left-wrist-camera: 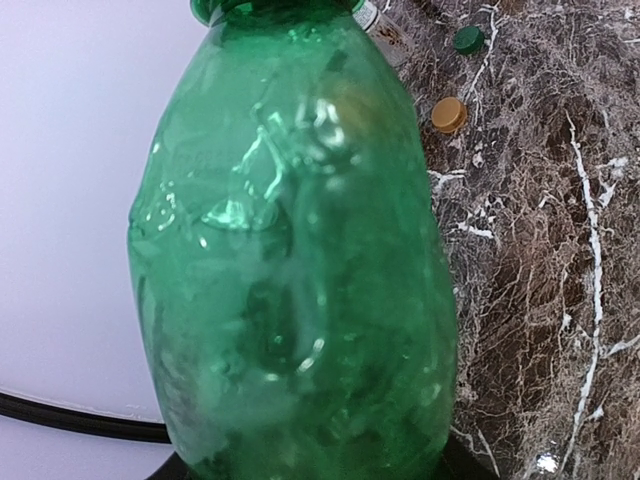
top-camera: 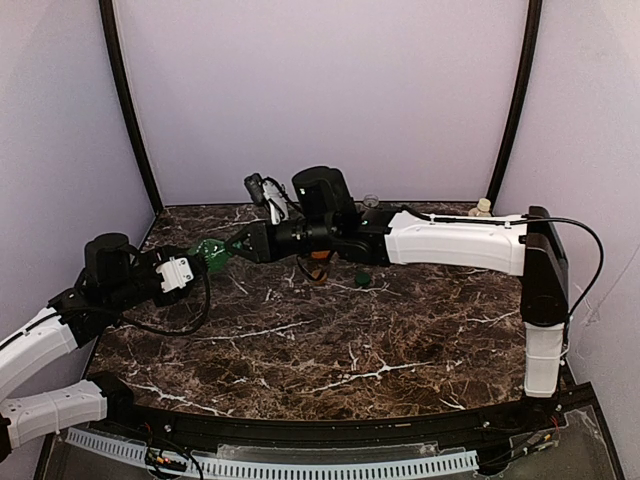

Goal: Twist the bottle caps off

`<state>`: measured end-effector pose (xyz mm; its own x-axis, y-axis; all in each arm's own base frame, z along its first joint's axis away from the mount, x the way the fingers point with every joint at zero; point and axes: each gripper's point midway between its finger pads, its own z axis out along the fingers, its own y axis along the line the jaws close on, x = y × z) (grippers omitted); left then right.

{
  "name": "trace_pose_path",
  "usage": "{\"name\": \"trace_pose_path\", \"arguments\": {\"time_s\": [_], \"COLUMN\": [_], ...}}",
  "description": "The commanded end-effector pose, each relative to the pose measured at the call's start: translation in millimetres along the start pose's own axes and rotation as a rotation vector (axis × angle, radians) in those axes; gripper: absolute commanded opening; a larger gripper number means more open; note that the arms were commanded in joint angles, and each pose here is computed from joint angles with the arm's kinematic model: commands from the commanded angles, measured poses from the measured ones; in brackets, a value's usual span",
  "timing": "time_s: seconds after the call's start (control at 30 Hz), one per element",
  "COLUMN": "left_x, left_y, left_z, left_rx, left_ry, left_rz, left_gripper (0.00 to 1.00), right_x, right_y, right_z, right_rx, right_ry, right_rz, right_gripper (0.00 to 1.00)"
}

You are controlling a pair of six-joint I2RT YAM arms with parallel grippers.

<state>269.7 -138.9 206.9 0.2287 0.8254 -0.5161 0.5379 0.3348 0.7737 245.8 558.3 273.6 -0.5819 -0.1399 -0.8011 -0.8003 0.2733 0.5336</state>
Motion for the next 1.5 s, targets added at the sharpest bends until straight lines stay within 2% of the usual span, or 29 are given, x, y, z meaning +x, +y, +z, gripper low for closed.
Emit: {"name": "trace_pose_path", "arguments": {"time_s": [0.0, 0.13, 0.23, 0.3, 0.47, 0.63, 0.8, 0.93, 1.0, 1.2, 1.23, 1.33, 1.4, 1.47], "left_x": [-10.3, -27.2, -37.5, -42.5, -48.6, -44.8, -39.4, -38.0, -38.1, -39.3, -39.3, -39.8, -39.8, -38.4], "left_y": [-8.7, -39.1, -56.0, -69.7, -99.3, -106.5, -112.4, -115.8, -116.5, -117.2, -117.4, -116.6, -114.8, -112.6], "left_z": [-4.3, -18.7, -30.2, -39.8, -66.8, -71.8, -73.2, -73.7, -73.9, -75.8, -76.1, -76.2, -74.6, -71.4], "left_rx": [0.050, 0.234, 0.350, 0.436, 0.623, 0.659, 0.679, 0.690, 0.692, 0.694, 0.695, 0.689, 0.677, 0.660], "left_ry": [-0.052, -0.145, -0.195, -0.223, -0.267, -0.255, -0.238, -0.238, -0.241, -0.249, -0.249, -0.251, -0.248, -0.237], "left_rz": [-0.001, -0.004, -0.049, -0.070, -0.085, -0.070, -0.049, -0.046, -0.047, -0.051, -0.052, -0.055, -0.060, -0.068], "left_gripper": [0.01, 0.01, 0.01, 0.01, 0.01, 0.01, 0.01, 0.01, 0.01, 0.01, 0.01, 0.01, 0.01, 0.01], "right_x": [-5.5, 11.6, 52.4, 77.6, 109.8, 119.8, 105.9, 100.5, 95.4, 94.3, 93.5, 88.6, 80.9, 71.3], "right_y": [12.3, 49.3, 83.3, 85.6, 71.8, 52.1, 36.0, 38.6, 47.2, 51.2, 51.6, 55.2, 62.5, 69.6], "right_z": [-9.5, -15.9, -29.6, -35.2, -38.7, -40.6, -43.2, -44.5, -42.9, -37.6, -36.6, -35.6, -37.5, -42.4], "right_rx": [-0.038, -0.226, -0.375, -0.386, -0.316, -0.202, -0.013, 0.059, 0.063, 0.069, 0.076, 0.093, 0.100, 0.115], "right_ry": [-0.006, 0.051, 0.108, 0.136, 0.244, 0.311, 0.310, 0.258, 0.205, 0.166, 0.156, 0.117, 0.072, 0.026], "right_rz": [-0.080, -0.341, -0.705, -0.907, -1.258, -1.583, -1.896, -2.030, -2.045, -2.064, -2.062, -2.031, -1.979, -1.925], "right_gripper": [0.00, 0.00, 0.00, 0.00, 0.00, 0.00, 0.00, 0.00, 0.00, 0.00, 0.08, 0.46, 0.61, 0.67]}}
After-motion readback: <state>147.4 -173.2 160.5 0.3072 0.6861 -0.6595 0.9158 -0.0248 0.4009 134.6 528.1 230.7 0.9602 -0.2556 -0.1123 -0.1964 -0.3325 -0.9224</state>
